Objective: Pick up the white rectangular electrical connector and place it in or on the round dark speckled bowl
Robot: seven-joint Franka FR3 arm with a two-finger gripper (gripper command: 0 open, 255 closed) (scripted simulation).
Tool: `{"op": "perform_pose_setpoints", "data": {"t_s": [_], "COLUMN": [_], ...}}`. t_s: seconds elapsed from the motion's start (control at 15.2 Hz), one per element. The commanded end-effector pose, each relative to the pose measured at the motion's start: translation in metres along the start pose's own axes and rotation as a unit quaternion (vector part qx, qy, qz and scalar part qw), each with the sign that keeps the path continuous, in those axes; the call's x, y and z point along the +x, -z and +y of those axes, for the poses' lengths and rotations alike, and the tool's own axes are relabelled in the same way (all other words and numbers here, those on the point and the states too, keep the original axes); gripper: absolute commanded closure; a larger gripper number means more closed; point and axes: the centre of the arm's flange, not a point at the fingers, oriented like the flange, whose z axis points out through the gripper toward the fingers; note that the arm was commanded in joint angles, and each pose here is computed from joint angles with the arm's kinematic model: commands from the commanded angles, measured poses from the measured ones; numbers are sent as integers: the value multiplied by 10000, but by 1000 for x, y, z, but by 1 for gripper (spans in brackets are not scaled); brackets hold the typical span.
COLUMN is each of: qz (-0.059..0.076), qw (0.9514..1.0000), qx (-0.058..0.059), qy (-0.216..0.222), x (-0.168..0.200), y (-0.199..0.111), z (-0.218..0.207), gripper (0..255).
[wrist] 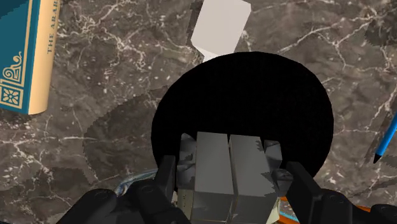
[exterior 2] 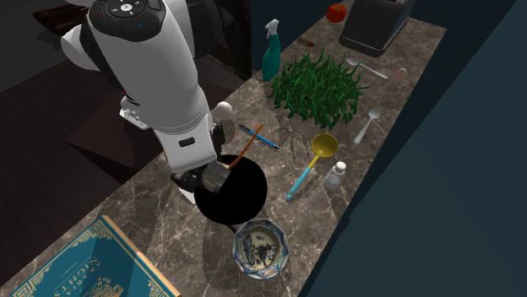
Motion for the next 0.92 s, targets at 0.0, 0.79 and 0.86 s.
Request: {"op": "perform_pose_setpoints", "data": {"t_s": [0.0, 0.79, 0.86], "qz": [1, 1, 1], "qw": [10000, 10000, 10000], "qx": [1, 1, 1], "qy": [10, 10, 10], "x": [-14, -33, -33], "y": [3, -42, -48], "z": [21, 51, 51], "gripper": [255, 255, 255]}}
